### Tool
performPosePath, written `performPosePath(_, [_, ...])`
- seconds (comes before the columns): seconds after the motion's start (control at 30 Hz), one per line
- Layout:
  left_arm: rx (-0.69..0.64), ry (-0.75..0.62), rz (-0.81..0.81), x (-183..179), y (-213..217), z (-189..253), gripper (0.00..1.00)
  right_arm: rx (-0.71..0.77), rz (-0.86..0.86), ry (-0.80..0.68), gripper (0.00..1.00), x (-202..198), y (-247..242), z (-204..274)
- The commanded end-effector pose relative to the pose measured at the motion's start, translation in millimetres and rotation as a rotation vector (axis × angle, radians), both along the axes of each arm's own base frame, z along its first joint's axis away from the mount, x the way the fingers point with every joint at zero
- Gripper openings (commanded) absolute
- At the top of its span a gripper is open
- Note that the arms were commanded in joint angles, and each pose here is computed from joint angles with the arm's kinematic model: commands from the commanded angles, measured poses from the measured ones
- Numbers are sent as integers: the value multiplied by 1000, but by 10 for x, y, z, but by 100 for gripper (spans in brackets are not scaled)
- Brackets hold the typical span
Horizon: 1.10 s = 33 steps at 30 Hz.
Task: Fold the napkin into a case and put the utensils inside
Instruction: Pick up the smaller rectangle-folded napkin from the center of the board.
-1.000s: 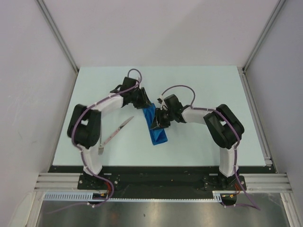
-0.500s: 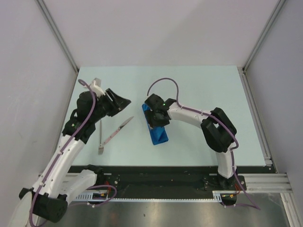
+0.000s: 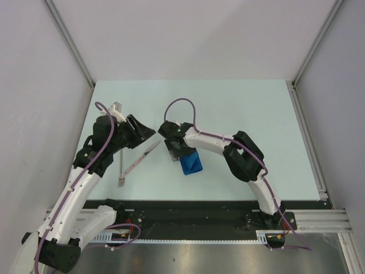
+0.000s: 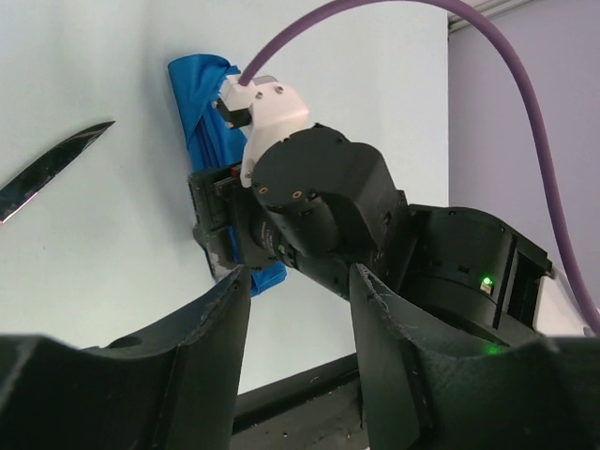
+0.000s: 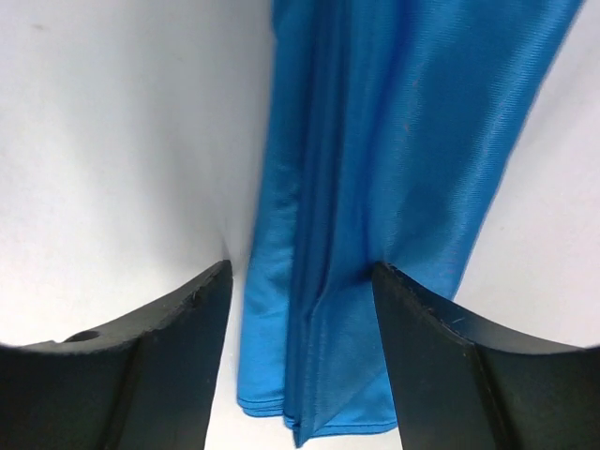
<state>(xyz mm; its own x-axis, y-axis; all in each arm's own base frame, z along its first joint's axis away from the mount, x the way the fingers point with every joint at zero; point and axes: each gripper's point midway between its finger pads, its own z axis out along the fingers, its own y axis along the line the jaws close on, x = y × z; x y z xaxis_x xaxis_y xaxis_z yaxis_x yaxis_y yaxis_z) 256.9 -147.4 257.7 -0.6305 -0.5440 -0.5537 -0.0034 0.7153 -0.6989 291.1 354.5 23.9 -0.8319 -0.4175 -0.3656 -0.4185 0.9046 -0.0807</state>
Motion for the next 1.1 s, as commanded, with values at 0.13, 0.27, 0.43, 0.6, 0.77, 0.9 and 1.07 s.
performPosePath(0.13, [1,-27,-25,-37,-13,54,52,-68,-21,-19,67,-90,114,-116])
performPosePath(0.27, [3,-23,-31,-38,-20,29,52,-87,-33,-17,63,-95,66,-171])
performPosePath(0.43, [13,-11,-36,-32,-22,-31,52,-111,-46,-7,50,-60,-49,-245])
performPosePath(0.6, [7,-1,-43,-25,-44,-86,52,-131,-70,-16,44,30,-195,-251])
performPosePath(0.77, [-1,1,-48,-5,-66,-97,52,-126,-72,-22,35,90,-225,-244])
performPosePath(0.9, [-9,-2,-51,20,-86,-89,52,-107,-67,-29,21,145,-182,-177])
performPosePath(1.07, [-9,4,-61,51,-111,-121,53,-8,-84,-54,0,242,-41,86])
